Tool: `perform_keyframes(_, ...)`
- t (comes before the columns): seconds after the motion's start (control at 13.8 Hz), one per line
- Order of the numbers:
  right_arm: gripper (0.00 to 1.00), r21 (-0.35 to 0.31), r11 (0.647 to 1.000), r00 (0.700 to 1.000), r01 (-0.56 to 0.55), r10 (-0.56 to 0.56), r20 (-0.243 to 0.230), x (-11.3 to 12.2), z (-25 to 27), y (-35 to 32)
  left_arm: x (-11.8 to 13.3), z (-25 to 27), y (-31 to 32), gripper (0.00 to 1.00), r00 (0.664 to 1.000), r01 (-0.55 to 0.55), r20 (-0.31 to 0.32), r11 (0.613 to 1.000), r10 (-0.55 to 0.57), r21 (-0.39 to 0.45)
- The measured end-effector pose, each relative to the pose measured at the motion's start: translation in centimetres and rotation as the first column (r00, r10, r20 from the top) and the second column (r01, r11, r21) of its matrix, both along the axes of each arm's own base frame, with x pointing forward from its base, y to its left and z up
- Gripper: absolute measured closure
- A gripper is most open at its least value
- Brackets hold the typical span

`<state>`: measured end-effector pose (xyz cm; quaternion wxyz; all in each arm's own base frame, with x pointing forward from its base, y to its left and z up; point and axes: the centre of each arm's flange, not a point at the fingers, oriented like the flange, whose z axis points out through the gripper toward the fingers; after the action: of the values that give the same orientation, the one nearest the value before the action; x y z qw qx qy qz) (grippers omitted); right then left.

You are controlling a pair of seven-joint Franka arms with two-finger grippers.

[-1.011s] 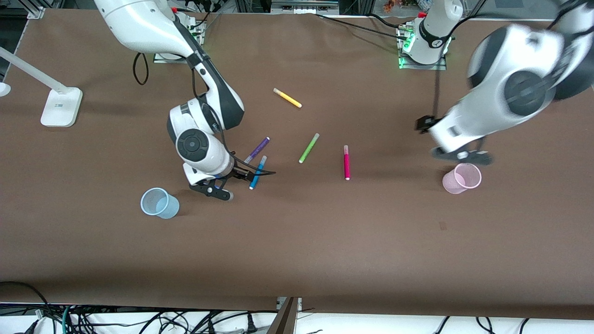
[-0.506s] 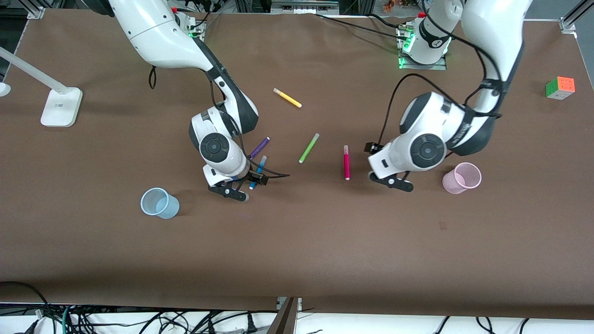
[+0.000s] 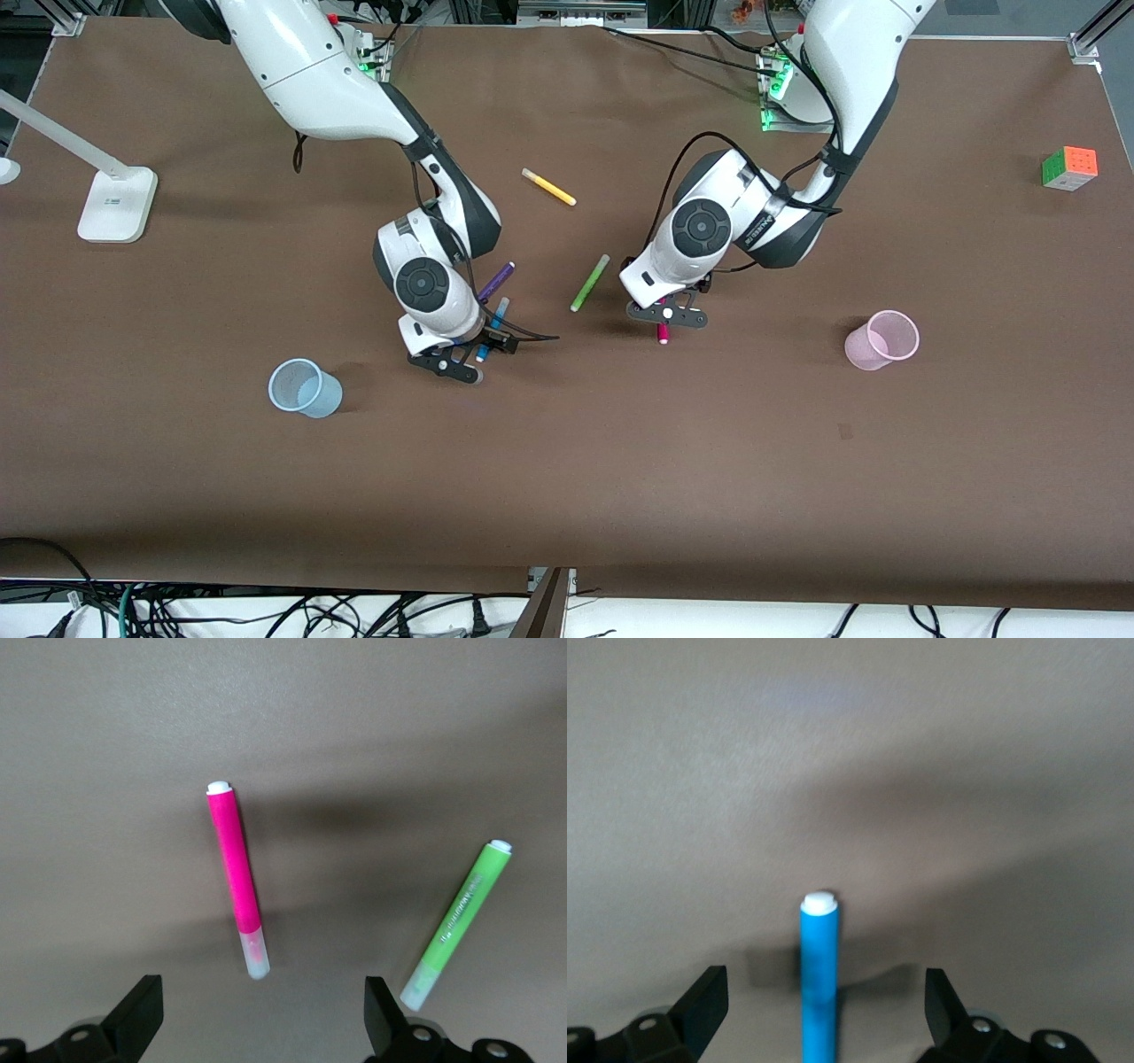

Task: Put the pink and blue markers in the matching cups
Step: 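Grasp the blue marker with the right gripper while the left gripper grasps the pink marker, then carry the blue marker to the blue cup while the left gripper carries pink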

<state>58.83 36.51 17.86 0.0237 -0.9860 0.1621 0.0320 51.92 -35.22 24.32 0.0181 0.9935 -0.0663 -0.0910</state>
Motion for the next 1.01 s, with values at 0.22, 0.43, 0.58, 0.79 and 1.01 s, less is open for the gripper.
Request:
perform_keyframes(0.22,0.01,-0.003,1.000,1.000,0.008,-0.008,-0.004,-0.8,-0.2,1.2,-0.5,-2.0,0.9,0.00,0.999,-0.002,0.046,1.000,0.003,-0.017)
perform_keyframes(0.43,0.03,-0.008,1.000,1.000,0.018,-0.018,-0.011,-1.1,-0.7,1.4,-1.5,-4.1,1.3,0.00,0.997,0.047,0.062,0.999,-0.048,0.009)
perform_keyframes(0.58,0.22,-0.009,1.000,1.000,0.017,-0.017,-0.013,-1.2,-0.8,1.5,-1.7,-4.7,1.3,0.00,0.997,0.054,0.058,0.998,-0.055,0.014)
perform_keyframes(0.79,0.57,-0.005,1.000,1.000,0.017,-0.017,-0.004,-1.0,-0.2,1.5,-2.1,-5.4,1.4,0.00,0.997,0.057,0.045,0.998,-0.058,0.020)
perform_keyframes(1.01,0.83,-0.008,1.000,1.000,0.017,-0.017,0.002,-0.6,0.0,1.0,-2.2,-5.7,1.4,0.13,0.997,0.058,0.040,0.998,-0.059,0.021)
